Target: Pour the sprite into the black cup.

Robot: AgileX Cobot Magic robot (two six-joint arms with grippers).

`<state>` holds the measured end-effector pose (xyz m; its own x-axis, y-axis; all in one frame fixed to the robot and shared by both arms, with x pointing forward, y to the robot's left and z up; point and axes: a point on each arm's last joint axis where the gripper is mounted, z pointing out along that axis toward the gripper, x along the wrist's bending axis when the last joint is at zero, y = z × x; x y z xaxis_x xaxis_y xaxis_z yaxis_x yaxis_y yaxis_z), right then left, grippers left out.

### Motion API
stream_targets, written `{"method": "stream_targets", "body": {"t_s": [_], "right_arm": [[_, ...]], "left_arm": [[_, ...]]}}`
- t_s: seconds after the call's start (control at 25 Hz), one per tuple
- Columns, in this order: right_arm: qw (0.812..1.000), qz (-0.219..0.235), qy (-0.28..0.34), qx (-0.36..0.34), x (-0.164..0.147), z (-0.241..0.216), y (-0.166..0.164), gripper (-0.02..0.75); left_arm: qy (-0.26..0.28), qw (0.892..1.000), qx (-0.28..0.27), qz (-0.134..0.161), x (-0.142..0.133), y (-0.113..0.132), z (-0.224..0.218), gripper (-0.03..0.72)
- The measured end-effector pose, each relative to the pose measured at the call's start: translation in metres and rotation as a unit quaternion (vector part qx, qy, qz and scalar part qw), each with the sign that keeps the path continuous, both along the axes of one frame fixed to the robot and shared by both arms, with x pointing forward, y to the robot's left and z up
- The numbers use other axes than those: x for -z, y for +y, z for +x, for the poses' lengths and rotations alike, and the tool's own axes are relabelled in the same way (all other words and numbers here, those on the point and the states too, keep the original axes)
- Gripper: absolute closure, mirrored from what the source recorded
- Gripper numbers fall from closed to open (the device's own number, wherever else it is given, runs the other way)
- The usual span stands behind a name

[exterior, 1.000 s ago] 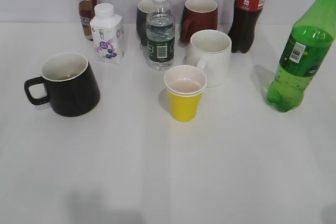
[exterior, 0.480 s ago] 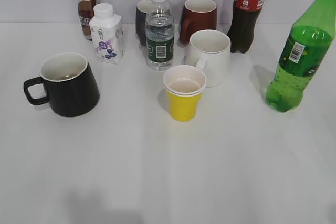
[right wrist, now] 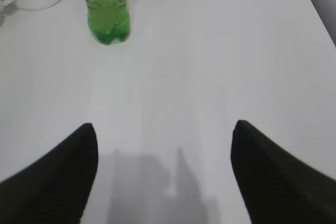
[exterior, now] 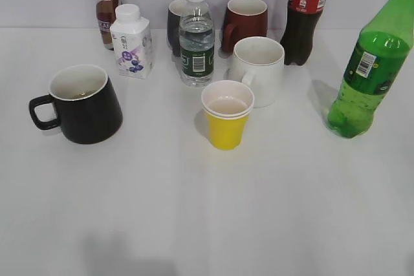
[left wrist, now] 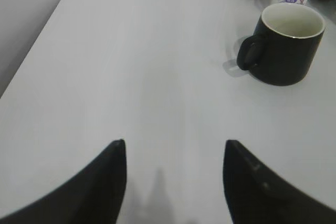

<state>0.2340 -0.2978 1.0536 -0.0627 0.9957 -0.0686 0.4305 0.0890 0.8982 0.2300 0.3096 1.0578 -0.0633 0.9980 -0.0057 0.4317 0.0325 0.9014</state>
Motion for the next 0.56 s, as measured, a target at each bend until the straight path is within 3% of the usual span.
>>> {"method": "stream_targets", "body": {"t_s": [0.56], "right_arm": [[1.000,0.000,0.000,0.000,0.0000,0.0000,0.0000,0.146]], "left_arm": [[0.000,1.000,0.000,0.000,0.0000,0.0000,0.0000,0.323]]}}
